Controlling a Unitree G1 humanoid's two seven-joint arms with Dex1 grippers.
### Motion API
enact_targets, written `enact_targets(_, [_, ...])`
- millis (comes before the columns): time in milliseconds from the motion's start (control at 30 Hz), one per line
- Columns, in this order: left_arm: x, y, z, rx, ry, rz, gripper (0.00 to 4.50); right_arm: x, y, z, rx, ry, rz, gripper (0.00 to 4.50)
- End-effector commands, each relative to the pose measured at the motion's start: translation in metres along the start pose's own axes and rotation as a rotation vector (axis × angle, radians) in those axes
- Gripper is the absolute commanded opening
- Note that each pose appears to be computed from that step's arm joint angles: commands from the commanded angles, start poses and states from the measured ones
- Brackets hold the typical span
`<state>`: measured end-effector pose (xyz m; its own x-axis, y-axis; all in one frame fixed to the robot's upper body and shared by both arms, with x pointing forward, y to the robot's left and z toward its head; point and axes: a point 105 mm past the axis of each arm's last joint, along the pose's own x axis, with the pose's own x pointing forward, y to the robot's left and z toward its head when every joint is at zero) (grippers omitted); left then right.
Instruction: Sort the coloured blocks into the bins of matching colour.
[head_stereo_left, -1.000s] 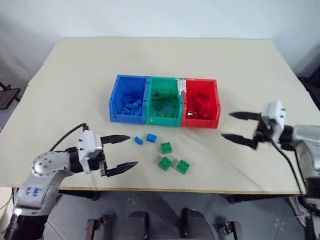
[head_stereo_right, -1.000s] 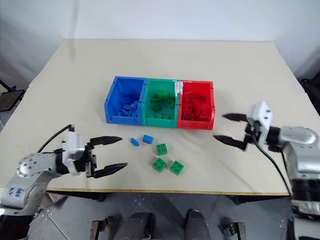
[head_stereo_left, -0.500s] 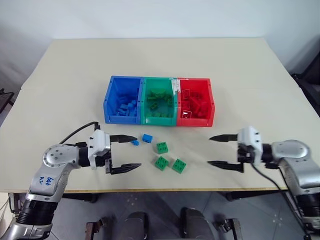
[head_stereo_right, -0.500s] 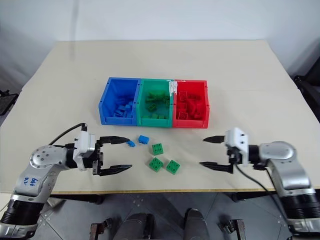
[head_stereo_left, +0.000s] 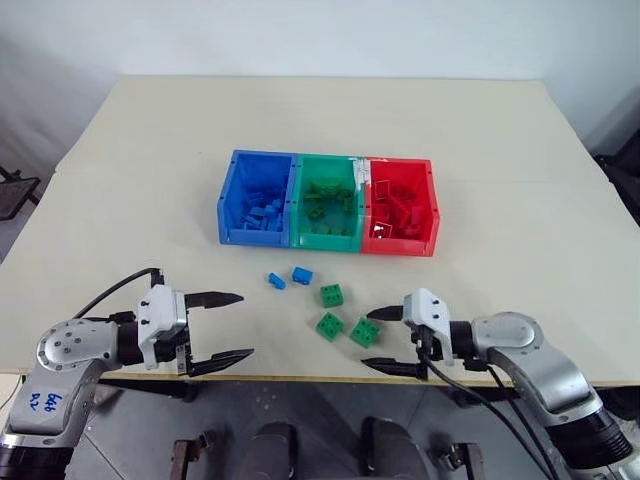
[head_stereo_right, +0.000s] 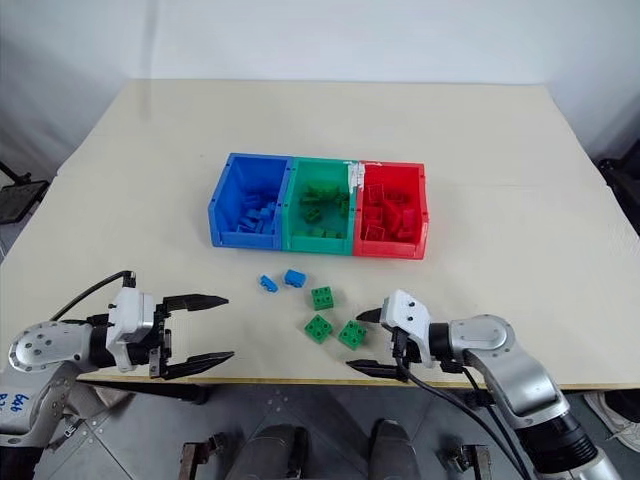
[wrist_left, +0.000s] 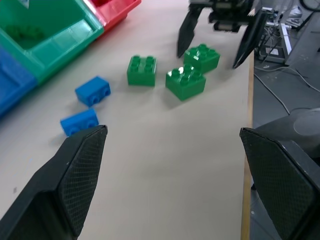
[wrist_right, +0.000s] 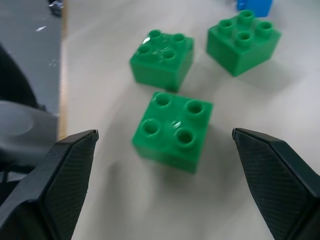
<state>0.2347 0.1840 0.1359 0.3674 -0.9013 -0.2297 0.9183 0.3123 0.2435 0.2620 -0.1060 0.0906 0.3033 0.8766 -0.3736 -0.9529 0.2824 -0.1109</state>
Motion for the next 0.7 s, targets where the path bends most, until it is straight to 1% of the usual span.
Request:
enact_targets(33, [0.001,-0.002,0.01,0.033,-0.033,-0.003,4.5,0.0,-0.001,0.003,-0.013,0.0,-0.01,3.3])
enact_targets(200, [0.002,-0.003,0.01,0.015,-0.046,-0.011,4.5,-0.004,-0.001,0.004,-0.019,-0.005,0.0,1.54])
enact_targets(233, [0.002,-0.003,0.009,0.016,-0.046,-0.01,4.5,-0.005,-0.003,0.005,-0.019,-0.007,0.002,1.45])
enact_targets(300, [0.003,-0.002,0.011,0.029,-0.062,0.006,4.5,-0.008,-0.007,0.011,-0.03,-0.026,0.008,1.45])
enact_targets(400, [0.002,0.0,0.011,0.014,-0.083,0.067,4.5,-0.01,-0.02,0.031,-0.05,-0.097,-0.011,1.45])
enact_targets(433, [0.0,0.002,0.013,0.003,-0.102,0.114,4.5,-0.01,-0.027,0.047,-0.055,-0.151,-0.018,1.45])
enact_targets(500, [-0.005,0.005,0.014,-0.01,-0.125,0.183,4.5,-0.008,-0.036,0.068,-0.06,-0.215,-0.027,1.45])
enact_targets(600, [-0.015,0.01,0.016,-0.03,-0.146,0.298,4.5,0.005,-0.061,0.102,-0.051,-0.302,-0.106,1.45])
enact_targets(633, [-0.018,0.011,0.017,-0.033,-0.148,0.33,4.5,0.01,-0.067,0.111,-0.049,-0.323,-0.123,1.45])
enact_targets(700, [-0.029,0.01,0.015,-0.041,-0.141,0.404,4.5,0.023,-0.089,0.127,-0.079,-0.339,-0.212,1.45])
